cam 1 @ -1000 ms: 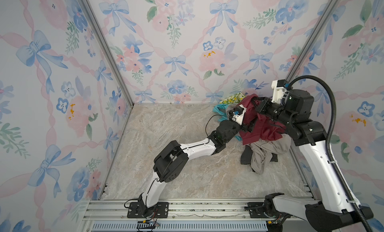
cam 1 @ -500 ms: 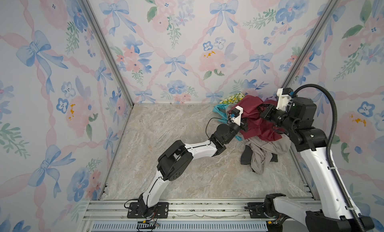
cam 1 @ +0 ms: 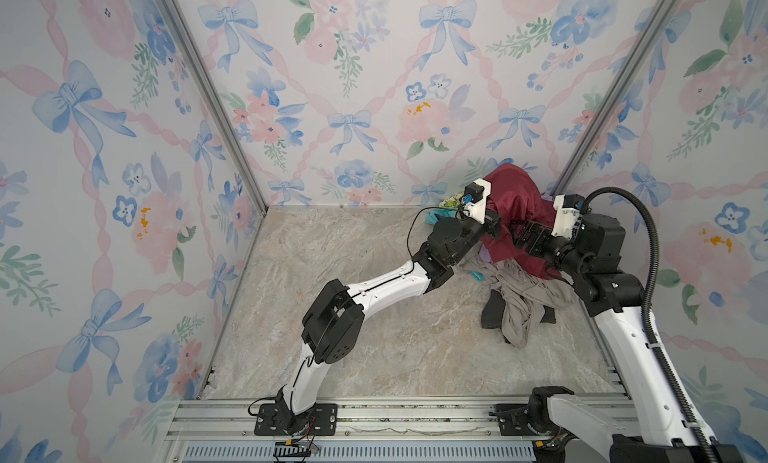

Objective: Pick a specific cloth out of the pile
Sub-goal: 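Carry the shirt away with the left gripper while the right gripper withdraws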

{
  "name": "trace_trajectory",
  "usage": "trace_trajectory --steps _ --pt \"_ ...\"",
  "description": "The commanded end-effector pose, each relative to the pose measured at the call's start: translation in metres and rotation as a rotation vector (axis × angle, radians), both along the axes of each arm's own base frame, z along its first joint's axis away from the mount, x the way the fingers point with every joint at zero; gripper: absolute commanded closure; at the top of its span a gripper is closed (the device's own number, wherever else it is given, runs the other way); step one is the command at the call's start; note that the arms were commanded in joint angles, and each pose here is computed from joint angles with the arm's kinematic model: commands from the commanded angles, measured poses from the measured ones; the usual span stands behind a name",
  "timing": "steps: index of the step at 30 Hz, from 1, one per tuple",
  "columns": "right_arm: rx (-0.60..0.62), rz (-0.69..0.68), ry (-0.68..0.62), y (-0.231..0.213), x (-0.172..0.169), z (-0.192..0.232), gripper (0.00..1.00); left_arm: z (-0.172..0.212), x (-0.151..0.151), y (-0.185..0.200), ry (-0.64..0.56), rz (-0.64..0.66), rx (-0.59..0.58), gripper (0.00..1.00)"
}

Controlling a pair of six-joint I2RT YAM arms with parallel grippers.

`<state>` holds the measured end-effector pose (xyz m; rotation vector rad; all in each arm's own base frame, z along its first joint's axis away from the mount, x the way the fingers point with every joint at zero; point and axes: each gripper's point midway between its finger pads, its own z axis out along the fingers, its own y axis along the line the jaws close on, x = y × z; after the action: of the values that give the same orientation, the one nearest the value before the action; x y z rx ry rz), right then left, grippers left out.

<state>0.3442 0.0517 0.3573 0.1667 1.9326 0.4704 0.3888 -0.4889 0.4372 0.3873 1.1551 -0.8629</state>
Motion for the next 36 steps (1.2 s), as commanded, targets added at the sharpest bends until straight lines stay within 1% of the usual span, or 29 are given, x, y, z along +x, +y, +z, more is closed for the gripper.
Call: trace_trajectory --steps 1,5,9,12,17,23,28,33,36 --pt "-0.11 -0.032 -0.018 -0.008 -0.001 -0.009 0.1 0.076 -0.001 0.039 -0.043 0.005 -0.017 1.0" --pt "-0.155 0.005 -0.058 0.006 -0.007 -0.009 0.09 0.11 0.012 0.059 0.003 -0.031 0.026 1.0" --pt "-0.236 0.058 -0.094 0.027 -0.012 -0.012 0.05 0.137 0.016 0.088 0.027 -0.069 0.007 1.0" --pt "-0.254 0.081 -0.106 0.034 -0.013 -0.014 0.02 0.155 0.014 0.112 0.034 -0.079 -0.01 1.0" --pt "-0.279 0.098 -0.1 0.041 -0.012 -0.018 0.0 0.176 0.015 0.164 0.028 -0.013 0.007 1.0" --pt "-0.292 0.111 -0.082 0.051 -0.01 -0.029 0.0 0.194 0.017 0.25 0.026 0.128 0.007 1.0" --pt "-0.302 0.144 -0.072 0.065 -0.008 -0.037 0.01 0.181 0.027 0.325 0.06 0.296 0.024 1.0" --pt "-0.332 0.192 -0.073 0.088 -0.008 -0.044 0.02 0.145 0.044 0.391 0.138 0.484 0.05 1.0" --pt "-0.363 0.223 -0.071 0.104 -0.008 -0.048 0.02 0.12 0.054 0.418 0.193 0.564 0.059 1.0"
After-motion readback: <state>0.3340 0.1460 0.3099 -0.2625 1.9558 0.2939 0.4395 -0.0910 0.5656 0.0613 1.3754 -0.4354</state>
